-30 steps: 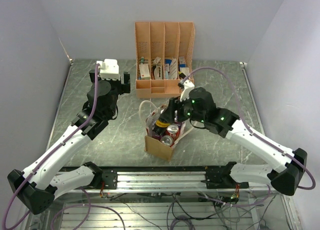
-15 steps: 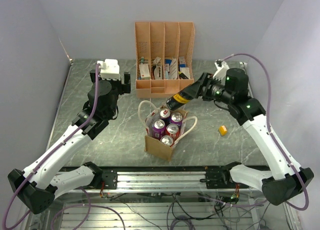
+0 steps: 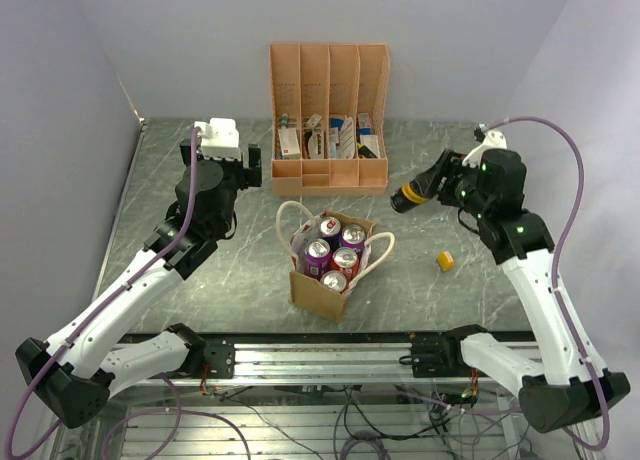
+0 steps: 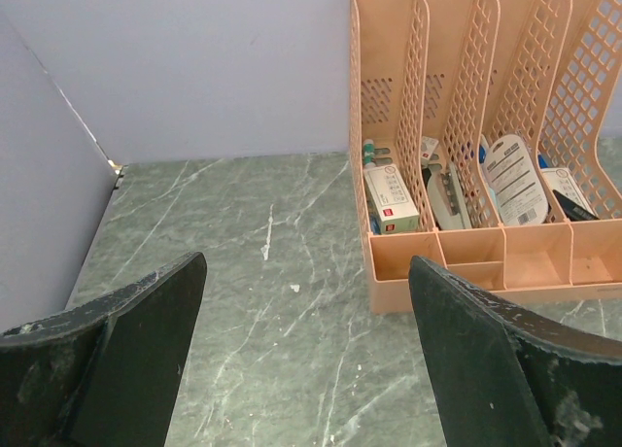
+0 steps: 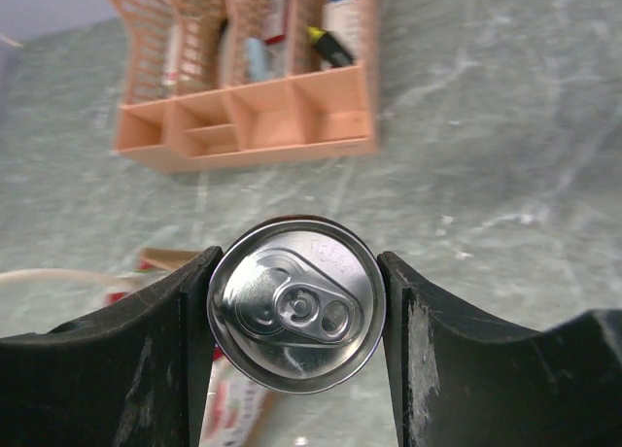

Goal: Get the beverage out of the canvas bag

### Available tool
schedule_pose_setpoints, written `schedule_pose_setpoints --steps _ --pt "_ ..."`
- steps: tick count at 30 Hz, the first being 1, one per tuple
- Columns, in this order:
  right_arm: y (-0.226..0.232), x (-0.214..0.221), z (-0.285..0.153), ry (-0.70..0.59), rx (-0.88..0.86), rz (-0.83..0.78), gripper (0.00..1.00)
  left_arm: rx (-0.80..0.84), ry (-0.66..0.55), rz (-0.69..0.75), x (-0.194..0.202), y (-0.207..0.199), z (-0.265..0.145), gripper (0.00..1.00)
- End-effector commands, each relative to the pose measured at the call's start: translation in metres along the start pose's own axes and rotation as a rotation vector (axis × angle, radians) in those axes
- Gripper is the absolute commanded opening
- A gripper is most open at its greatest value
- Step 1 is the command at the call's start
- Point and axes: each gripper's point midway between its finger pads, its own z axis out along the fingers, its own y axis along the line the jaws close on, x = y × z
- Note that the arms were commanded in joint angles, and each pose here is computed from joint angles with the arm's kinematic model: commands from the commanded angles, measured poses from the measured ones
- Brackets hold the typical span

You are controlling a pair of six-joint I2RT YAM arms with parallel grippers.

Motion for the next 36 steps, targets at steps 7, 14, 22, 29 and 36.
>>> schedule_pose_setpoints --steps 7,14,22,29,36 --pt "-0.062 0.038 0.021 -0.039 0.232 -0.188 0.0 0.021 -0.029 -0.038 -0.015 -0.005 0.0 0.96" --pt "-0.068 0.068 0.041 -0.005 0.276 -0.227 0.0 0.022 -0.023 -0.035 -0.013 -0.007 0.001 0.95" --pt "-0.05 0.082 0.065 -0.014 0.353 -0.318 0.0 0.017 -0.018 -0.03 -0.011 -0.006 0.002 0.95" --pt "-0.05 0.09 0.083 -0.005 0.357 -0.323 0.0 0.016 -0.021 -0.031 -0.012 -0.005 0.001 0.95" --pt "-0.056 0.096 0.085 -0.003 0.365 -0.314 0.0 0.013 -0.028 -0.035 -0.014 -0.004 0.0 0.95"
